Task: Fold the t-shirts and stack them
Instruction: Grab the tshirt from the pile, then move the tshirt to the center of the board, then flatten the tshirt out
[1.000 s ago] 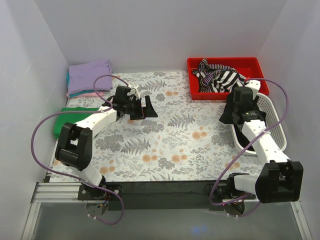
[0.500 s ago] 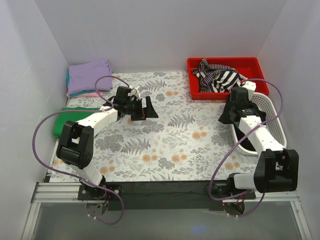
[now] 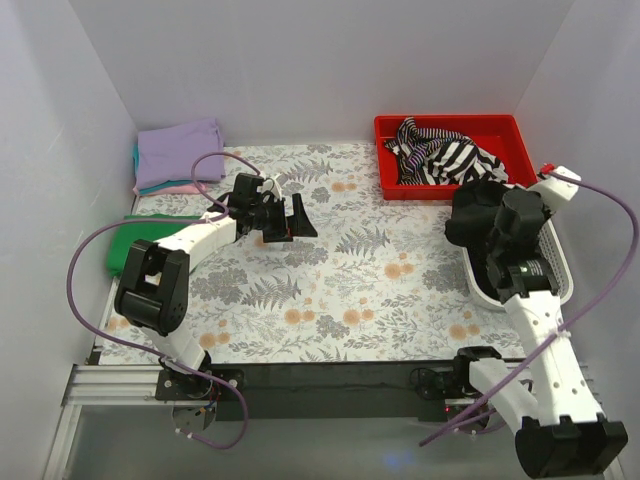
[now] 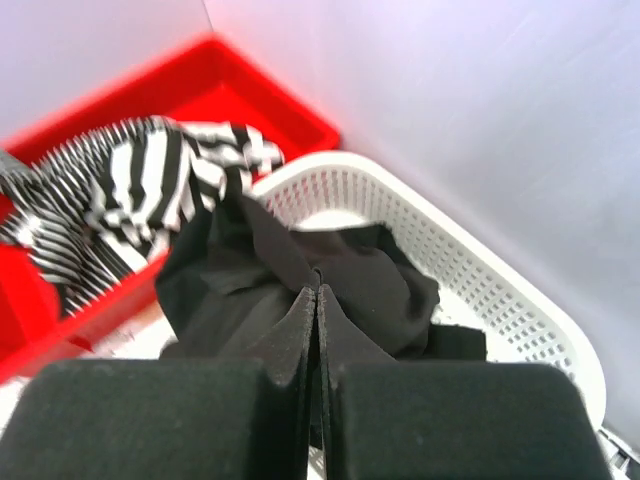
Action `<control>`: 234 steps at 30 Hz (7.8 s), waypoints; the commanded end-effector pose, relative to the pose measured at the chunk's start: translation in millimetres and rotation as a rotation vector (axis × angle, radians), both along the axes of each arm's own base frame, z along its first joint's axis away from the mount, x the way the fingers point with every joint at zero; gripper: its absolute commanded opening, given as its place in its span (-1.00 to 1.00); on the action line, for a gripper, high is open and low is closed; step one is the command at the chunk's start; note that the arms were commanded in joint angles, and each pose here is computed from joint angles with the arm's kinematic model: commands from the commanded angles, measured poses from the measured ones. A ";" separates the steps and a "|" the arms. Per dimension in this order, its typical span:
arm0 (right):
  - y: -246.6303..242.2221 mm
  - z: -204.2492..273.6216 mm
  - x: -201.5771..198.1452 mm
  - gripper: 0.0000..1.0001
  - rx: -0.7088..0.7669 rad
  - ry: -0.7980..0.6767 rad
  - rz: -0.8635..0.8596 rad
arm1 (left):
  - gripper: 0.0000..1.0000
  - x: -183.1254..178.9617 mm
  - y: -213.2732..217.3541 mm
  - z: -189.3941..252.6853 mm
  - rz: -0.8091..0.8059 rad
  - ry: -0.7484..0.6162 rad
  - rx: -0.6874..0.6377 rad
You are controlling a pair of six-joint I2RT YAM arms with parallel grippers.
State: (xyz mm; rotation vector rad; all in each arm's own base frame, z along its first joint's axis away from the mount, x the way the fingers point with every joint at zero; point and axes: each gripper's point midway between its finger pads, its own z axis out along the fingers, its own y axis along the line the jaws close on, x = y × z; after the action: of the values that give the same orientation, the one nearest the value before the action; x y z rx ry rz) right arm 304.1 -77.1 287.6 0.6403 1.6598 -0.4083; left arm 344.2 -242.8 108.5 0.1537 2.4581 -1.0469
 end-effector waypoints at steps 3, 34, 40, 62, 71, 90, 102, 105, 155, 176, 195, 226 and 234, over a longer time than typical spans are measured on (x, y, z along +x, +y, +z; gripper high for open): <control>1.9 87.3 -28.6 -0.97 -0.013 -0.273 0.052 | 0.96 6.9 -7.8 16.7 -0.026 -0.035 -0.034; 392.2 84.6 -56.7 -0.97 0.159 0.172 1.904 | 0.96 34.5 61.1 95.0 0.406 -0.327 0.066; 397.7 3.4 -26.3 0.03 0.138 0.366 1.696 | 0.96 38.7 78.6 95.7 0.477 -0.331 0.128; 263.9 -145.3 71.1 0.12 0.258 0.629 1.107 | 0.97 14.1 39.1 29.0 0.235 -0.085 0.079; 372.9 -161.0 -39.2 0.18 0.224 0.781 1.583 | 0.97 -15.4 60.7 -2.2 0.268 0.046 0.199; 471.0 -194.9 -108.8 0.22 -0.073 0.869 1.826 | 0.96 3.6 150.2 3.9 0.754 0.041 0.350; 522.8 -166.7 -90.2 0.26 -0.357 0.810 1.817 | 0.96 13.7 222.5 24.4 0.922 0.015 0.319; 537.7 -165.9 -97.7 0.27 -0.410 0.792 1.831 | 0.96 15.1 223.6 23.4 0.923 0.023 0.318; 452.0 193.5 -73.3 -0.97 -0.533 -0.076 1.324 | 0.97 19.4 192.7 13.9 0.769 0.046 0.197; 170.8 62.3 -28.8 -0.97 -0.340 0.219 0.506 | 0.96 27.6 161.4 25.5 0.615 0.045 0.069; 277.7 -53.0 12.0 0.25 -0.325 0.539 1.115 | 0.96 22.3 152.3 11.7 0.555 0.075 0.050; 432.3 -196.3 -76.3 0.17 -0.359 0.799 1.718 | 0.96 19.1 152.9 0.5 0.547 0.093 0.066; 437.3 -213.9 -64.1 0.14 -0.413 0.823 1.673 | 0.96 19.9 154.2 -2.3 0.549 0.099 0.077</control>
State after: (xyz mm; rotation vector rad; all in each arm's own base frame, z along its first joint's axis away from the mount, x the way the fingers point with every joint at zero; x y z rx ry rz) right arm 221.9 344.3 59.2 -1.4647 2.2060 0.3121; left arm 362.2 -91.4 104.2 -0.5472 2.4220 -0.7425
